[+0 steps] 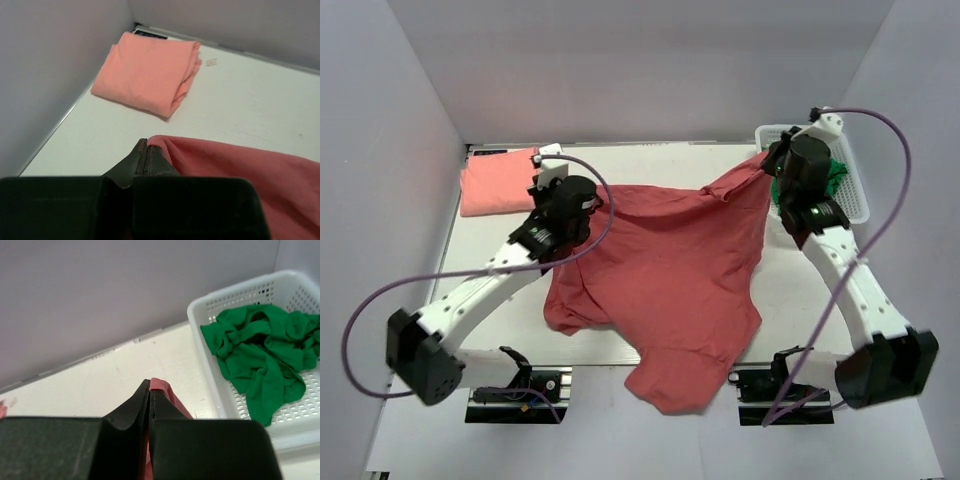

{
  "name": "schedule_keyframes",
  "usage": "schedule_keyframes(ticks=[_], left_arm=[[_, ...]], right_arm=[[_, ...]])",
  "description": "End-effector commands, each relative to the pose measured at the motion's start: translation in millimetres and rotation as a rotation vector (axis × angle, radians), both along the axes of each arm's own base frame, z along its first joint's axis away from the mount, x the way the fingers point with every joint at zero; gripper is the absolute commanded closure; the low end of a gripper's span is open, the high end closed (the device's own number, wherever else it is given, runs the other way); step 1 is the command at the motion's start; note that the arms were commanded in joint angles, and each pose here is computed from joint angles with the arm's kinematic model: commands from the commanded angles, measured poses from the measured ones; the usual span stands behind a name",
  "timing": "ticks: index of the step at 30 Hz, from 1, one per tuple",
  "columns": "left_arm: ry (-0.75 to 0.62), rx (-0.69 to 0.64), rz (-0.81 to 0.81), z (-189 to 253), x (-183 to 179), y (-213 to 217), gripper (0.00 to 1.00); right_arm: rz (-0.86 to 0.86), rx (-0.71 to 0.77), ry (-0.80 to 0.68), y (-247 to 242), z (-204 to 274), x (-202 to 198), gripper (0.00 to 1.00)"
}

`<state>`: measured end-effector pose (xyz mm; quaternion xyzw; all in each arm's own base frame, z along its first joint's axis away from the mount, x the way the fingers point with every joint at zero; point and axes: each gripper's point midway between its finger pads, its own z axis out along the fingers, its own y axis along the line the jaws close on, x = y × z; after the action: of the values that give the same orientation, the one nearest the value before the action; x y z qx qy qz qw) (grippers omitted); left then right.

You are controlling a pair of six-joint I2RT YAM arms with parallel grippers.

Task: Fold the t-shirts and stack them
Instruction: Flatten out the tshirt

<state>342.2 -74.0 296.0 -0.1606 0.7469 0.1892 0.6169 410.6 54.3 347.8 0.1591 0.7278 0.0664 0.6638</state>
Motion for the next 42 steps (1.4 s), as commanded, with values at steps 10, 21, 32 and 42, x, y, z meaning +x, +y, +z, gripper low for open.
schedule_keyframes(ticks=[10, 21, 32, 42], left_arm=[[0.094, -0.005, 0.147, -67.6, 116.3, 26.9, 1.0], [0.183, -0.036, 0.019, -108.5, 231.8, 13.4, 0.0], [0.25, -0.22, -0.108, -65.6, 149.1, 5.0, 0.0], [0.545, -0.567, -0.131, -146.2, -35.7, -3.7, 0.0]], right_arm=[[-0.075, -0.062, 0.066, 16.9, -28.5, 134.5, 1.0], [0.012, -0.18, 0.156, 53.1, -92.0, 250.5, 0.11], [0.287, -0.182, 0.353, 84.1, -74.7, 129.5, 0.1], [0.832, -0.142, 0.727, 161.7, -176.5, -97.4, 0.1]])
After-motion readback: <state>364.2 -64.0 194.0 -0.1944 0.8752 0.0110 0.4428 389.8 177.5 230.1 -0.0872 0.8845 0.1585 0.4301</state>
